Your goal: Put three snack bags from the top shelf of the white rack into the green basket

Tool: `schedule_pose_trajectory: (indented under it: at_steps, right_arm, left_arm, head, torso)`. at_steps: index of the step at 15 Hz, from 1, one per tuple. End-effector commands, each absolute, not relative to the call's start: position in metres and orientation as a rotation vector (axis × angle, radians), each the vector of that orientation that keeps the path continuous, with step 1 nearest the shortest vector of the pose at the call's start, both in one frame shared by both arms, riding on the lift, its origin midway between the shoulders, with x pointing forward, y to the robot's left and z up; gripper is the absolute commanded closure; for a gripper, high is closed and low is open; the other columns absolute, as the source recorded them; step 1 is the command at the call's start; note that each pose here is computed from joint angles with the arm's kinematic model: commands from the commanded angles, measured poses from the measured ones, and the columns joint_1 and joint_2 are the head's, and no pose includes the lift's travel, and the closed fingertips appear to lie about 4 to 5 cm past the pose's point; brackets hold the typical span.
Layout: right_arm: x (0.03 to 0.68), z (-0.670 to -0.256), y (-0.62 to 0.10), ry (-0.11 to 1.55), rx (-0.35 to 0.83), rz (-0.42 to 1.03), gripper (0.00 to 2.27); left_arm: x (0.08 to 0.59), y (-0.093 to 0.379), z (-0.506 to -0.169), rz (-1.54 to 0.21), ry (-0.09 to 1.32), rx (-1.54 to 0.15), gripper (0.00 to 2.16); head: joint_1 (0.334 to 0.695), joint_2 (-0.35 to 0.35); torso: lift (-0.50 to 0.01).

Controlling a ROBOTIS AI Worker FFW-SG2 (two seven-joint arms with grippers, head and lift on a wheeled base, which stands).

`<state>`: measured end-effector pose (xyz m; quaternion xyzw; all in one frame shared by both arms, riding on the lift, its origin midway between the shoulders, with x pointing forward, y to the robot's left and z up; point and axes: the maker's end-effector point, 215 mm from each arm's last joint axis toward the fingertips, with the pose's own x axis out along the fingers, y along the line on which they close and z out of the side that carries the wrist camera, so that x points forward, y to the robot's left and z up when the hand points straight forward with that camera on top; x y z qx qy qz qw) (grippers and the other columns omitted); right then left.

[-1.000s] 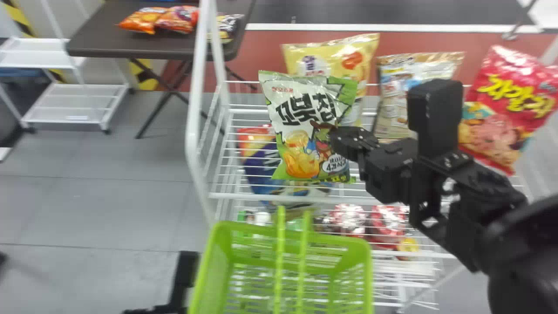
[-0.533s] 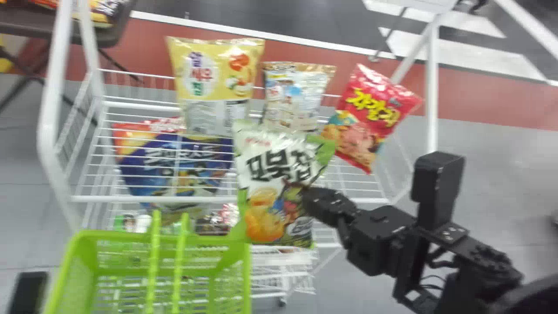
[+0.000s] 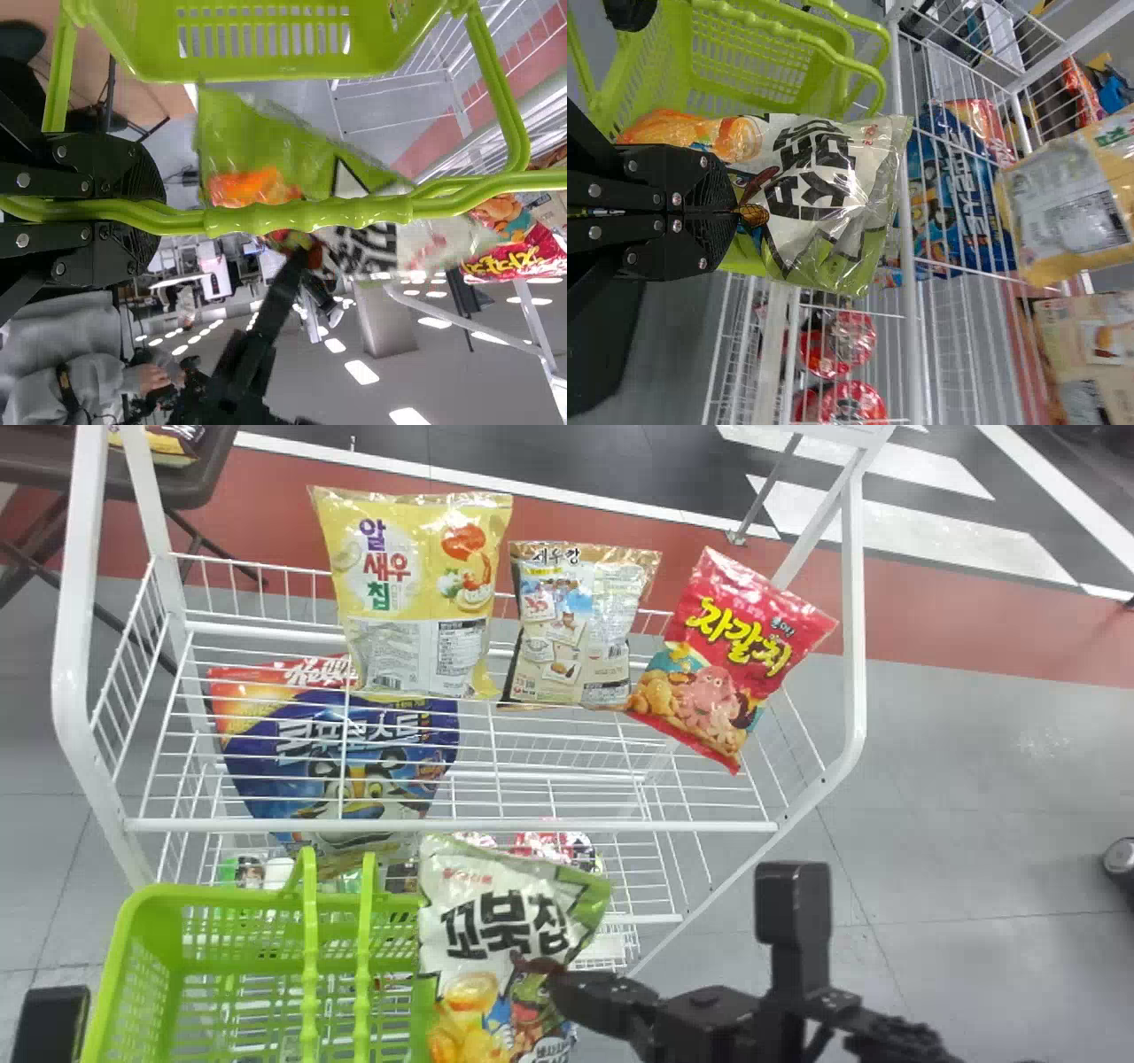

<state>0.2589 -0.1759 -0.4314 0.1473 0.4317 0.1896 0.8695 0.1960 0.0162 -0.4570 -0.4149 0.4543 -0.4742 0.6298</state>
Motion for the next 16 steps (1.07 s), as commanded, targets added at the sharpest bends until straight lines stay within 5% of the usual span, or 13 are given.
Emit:
schedule_pose_trajectory:
  at_steps: [1,6,9,12,14,16]
  right_arm:
    - [0.274,-0.462,-0.157,0.876,0.381,0.420,2.08]
    - [0.272,-0.499,-0.106,0.985,0.540,0.528,2.07]
    - [0.257,-0.519,-0.094,1.037,0.524,0.538,2.07]
    - [0.198,-0.546,-0.094,1.289,0.505,0.547,1.99]
    - [0.195,-0.545,-0.100,1.278,0.496,0.533,1.60]
    - [0.208,-0.541,-0.126,1.239,0.411,0.461,0.18]
  left_arm:
    - [0.194,0.016,-0.455,-1.089,1.044,-0.948,1.54]
    - [0.190,0.010,-0.456,-1.097,1.061,-0.930,1.54]
    - [0.189,0.010,-0.455,-1.099,1.061,-0.933,1.54]
    - [0.188,0.009,-0.456,-1.099,1.061,-0.934,1.54]
    - [0.187,0.008,-0.456,-1.100,1.063,-0.933,1.54]
    - [0.187,0.007,-0.456,-1.102,1.063,-0.933,1.54]
  head:
    - [0.695,-0.350]
    - [0.695,-0.311]
    - [0.695,-0.250]
    - [0.695,-0.243]
    - [0.695,-0.263]
    - [0.695,-0.303]
  torso:
    - [0.000]
    - [0.000]
    - [0.000]
    - [0.000]
    - [0.000]
    - [0.000]
